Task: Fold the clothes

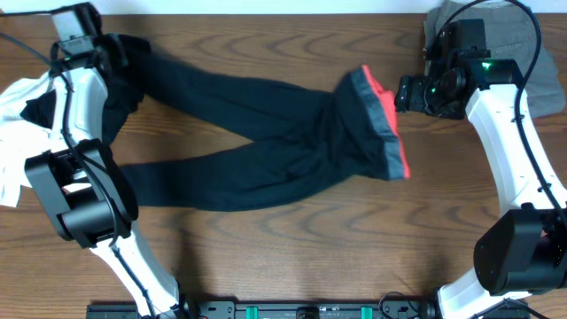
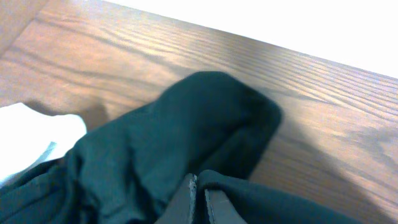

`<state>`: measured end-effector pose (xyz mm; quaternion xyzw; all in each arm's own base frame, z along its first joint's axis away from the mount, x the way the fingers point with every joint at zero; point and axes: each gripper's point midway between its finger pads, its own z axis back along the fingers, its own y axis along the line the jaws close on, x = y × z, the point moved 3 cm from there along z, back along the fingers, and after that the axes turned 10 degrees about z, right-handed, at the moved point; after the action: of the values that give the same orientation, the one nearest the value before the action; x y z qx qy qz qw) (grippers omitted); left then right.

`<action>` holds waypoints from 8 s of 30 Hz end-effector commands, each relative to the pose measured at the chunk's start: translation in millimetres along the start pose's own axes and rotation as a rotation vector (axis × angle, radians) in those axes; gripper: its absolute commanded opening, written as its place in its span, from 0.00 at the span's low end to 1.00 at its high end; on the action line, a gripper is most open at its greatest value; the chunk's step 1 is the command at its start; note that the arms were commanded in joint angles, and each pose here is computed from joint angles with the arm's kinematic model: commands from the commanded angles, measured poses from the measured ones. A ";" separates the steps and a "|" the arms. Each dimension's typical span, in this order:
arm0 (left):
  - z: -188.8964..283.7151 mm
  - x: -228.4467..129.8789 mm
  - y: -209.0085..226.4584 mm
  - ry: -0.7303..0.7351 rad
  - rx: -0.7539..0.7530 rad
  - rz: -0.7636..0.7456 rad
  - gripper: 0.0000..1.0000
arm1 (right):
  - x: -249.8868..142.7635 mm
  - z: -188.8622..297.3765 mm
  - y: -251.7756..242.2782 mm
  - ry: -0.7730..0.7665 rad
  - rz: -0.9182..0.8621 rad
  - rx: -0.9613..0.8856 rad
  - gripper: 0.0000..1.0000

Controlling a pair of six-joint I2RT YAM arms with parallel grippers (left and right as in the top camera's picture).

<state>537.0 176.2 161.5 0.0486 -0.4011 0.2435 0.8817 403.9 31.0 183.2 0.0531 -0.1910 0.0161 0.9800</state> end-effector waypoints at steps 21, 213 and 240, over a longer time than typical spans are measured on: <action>118.2 -27.1 -2.2 0.243 0.078 0.234 0.98 | 82.0 -89.5 35.3 -0.325 0.232 0.248 0.69; 146.2 -67.0 -12.4 0.424 -0.021 0.224 0.98 | 132.1 -36.7 -47.4 -0.124 -0.037 0.177 0.99; 162.8 -154.7 3.8 0.663 0.071 0.194 0.98 | -20.5 -38.0 -8.6 0.323 -0.103 -0.075 0.72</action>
<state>343.1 79.2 172.7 -0.0461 -0.1031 0.3518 0.9292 412.6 33.5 117.8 0.0640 0.0055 0.0039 0.9979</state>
